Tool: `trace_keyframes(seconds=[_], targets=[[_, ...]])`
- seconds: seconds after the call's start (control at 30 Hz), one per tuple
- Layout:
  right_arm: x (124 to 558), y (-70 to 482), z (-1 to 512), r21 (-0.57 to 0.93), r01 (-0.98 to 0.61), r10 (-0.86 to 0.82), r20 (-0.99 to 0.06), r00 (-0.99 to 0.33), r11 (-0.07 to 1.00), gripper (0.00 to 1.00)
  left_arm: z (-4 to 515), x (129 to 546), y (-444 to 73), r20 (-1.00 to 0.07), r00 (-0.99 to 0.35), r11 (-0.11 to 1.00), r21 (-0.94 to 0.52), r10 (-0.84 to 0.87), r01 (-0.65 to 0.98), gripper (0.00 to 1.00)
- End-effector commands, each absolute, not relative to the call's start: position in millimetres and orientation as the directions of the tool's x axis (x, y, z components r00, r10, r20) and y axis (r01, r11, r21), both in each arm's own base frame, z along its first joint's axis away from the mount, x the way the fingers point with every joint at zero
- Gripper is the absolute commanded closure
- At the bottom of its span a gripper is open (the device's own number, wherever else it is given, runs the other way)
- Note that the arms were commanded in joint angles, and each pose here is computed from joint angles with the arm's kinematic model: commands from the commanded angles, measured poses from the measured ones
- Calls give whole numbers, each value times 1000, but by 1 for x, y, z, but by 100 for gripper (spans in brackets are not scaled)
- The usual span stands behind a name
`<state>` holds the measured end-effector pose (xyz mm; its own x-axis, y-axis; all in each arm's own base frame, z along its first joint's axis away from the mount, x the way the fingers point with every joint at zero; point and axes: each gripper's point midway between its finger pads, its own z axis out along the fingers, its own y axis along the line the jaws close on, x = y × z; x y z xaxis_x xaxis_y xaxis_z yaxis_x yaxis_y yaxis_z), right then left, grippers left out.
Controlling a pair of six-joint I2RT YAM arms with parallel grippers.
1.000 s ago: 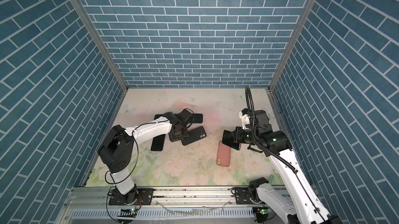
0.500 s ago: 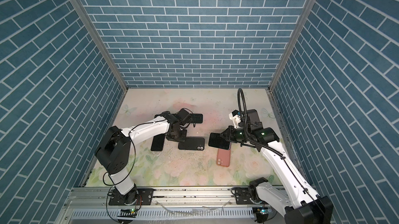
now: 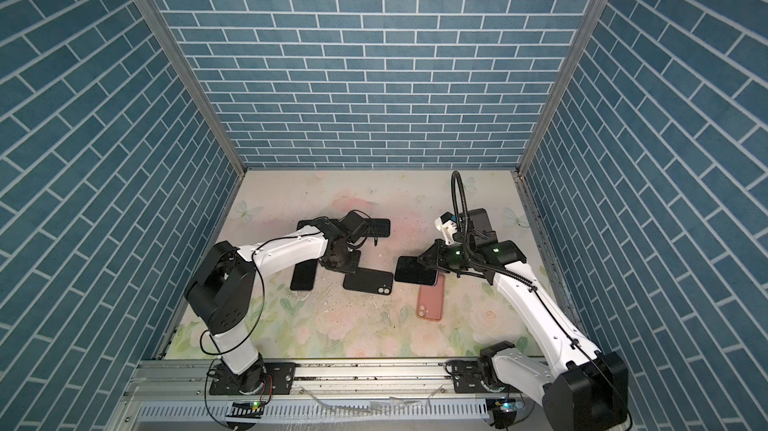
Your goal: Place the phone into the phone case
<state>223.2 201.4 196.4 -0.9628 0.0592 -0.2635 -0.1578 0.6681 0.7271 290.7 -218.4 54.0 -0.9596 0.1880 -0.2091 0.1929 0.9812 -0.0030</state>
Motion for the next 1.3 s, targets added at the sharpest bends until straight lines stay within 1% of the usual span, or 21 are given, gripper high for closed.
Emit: trace_keyframes(seconds=[0.0, 0.07, 0.17, 0.27, 0.3, 0.37, 0.47, 0.6, 0.83, 0.97, 1.27], targets=[[229, 212, 222, 754, -228, 31, -312, -949, 616, 100, 81, 304, -213, -301, -941, 986, -19, 155, 168, 62], [231, 215, 225, 759, -237, 21, -314, -949, 607, 100, 100, 309, -213, -350, -929, 986, -65, 122, 153, 48], [234, 221, 226, 766, -250, -3, -309, -951, 593, 100, 127, 316, -206, -409, -911, 985, -131, 53, 116, 31], [236, 232, 224, 770, -272, -41, -306, -951, 578, 100, 150, 317, -195, -437, -898, 971, -232, -48, 61, 23], [236, 237, 224, 769, -279, -54, -305, -951, 575, 100, 153, 315, -192, -431, -899, 963, -267, -78, 44, 21], [235, 253, 223, 771, -303, -85, -309, -947, 560, 100, 155, 307, -190, -390, -911, 934, -356, -133, 16, 20], [239, 276, 214, 776, -312, -96, -312, -945, 548, 100, 149, 294, -196, -314, -936, 886, -464, -159, 5, 20], [247, 303, 193, 802, -273, -66, -282, -957, 531, 100, 141, 284, -202, -262, -949, 833, -553, -177, -3, 20], [259, 336, 148, 826, -187, -16, -211, -977, 531, 100, 126, 275, -196, -198, -950, 780, -621, -241, -69, 20], [267, 342, 126, 841, -127, 28, -166, -986, 526, 100, 117, 272, -194, -185, -947, 765, -638, -262, -87, 20], [261, 344, 90, 824, -70, 8, -90, -996, 562, 100, 77, 274, -199, -123, -941, 729, -666, -317, -159, 20]])
